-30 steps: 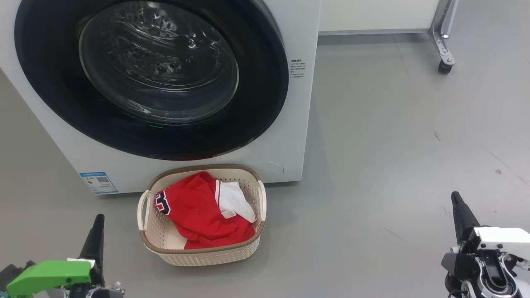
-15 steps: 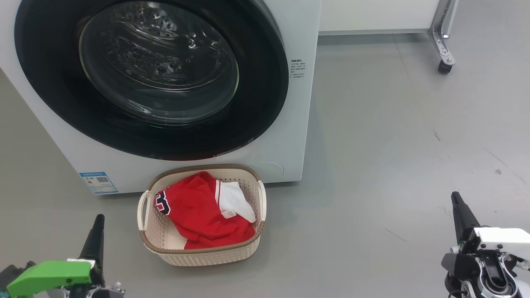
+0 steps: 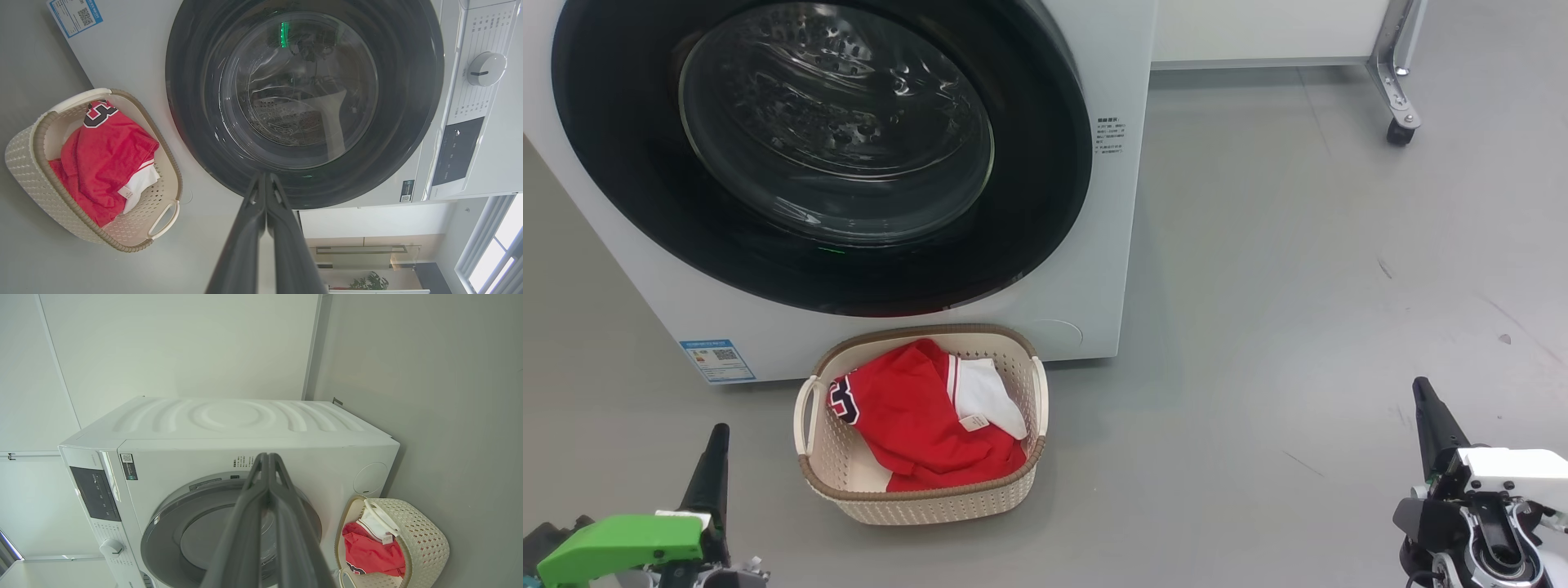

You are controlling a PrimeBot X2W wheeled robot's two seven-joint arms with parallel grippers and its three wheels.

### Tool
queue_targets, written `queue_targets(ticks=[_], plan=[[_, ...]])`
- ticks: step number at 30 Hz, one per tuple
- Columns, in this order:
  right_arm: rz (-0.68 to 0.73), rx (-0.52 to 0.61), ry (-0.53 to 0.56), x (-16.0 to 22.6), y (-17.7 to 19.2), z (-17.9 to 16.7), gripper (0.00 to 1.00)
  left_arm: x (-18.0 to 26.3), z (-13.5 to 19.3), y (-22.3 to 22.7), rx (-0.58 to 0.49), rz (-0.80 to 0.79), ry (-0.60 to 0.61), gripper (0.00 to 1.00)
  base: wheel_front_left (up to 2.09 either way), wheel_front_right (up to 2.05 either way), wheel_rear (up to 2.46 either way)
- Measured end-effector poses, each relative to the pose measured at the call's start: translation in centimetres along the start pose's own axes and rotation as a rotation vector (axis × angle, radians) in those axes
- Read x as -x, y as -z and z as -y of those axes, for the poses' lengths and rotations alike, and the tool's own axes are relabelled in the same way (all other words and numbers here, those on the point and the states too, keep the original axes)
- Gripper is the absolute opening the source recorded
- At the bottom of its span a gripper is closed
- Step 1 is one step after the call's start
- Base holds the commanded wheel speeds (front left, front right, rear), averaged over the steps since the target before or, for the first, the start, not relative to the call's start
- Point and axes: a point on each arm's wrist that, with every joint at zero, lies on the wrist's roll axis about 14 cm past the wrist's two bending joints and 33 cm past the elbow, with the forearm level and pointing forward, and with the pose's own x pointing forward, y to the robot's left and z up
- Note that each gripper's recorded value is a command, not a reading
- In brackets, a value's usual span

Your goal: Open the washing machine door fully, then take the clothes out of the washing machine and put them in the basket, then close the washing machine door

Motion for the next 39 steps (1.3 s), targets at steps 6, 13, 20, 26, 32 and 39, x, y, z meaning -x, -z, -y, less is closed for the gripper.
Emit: queue_targets(ticks=[6,13,20,26,32,39], plan=[[0.0,0.0,0.0,-0.01,-0.01,0.0,0.0,0.0,-0.07,-0.01,0.001,0.0,-0.002,0.0,0.0,0.0,0.0],[0.001,-0.001,0.0,-0.01,-0.01,0.01,0.0,-0.02,-0.07,-0.06,0.001,0.002,-0.002,0.0,0.0,0.0,0.0],[0.001,-0.001,0.0,-0.01,-0.02,0.0,0.0,-0.02,-0.09,-0.07,0.001,0.002,-0.003,0.0,0.0,0.0,0.0],[0.002,-0.001,0.0,-0.01,-0.05,-0.01,0.0,-0.02,-0.11,-0.05,0.002,0.0,-0.004,0.0,0.0,0.0,0.0],[0.002,-0.001,0.0,-0.01,-0.05,-0.01,0.0,-0.02,-0.13,-0.05,0.002,0.0,-0.004,0.0,0.0,0.0,0.0],[0.002,-0.001,-0.001,-0.01,-0.05,-0.02,0.0,-0.02,-0.14,-0.05,0.003,0.001,-0.004,0.0,0.0,0.0,0.0]])
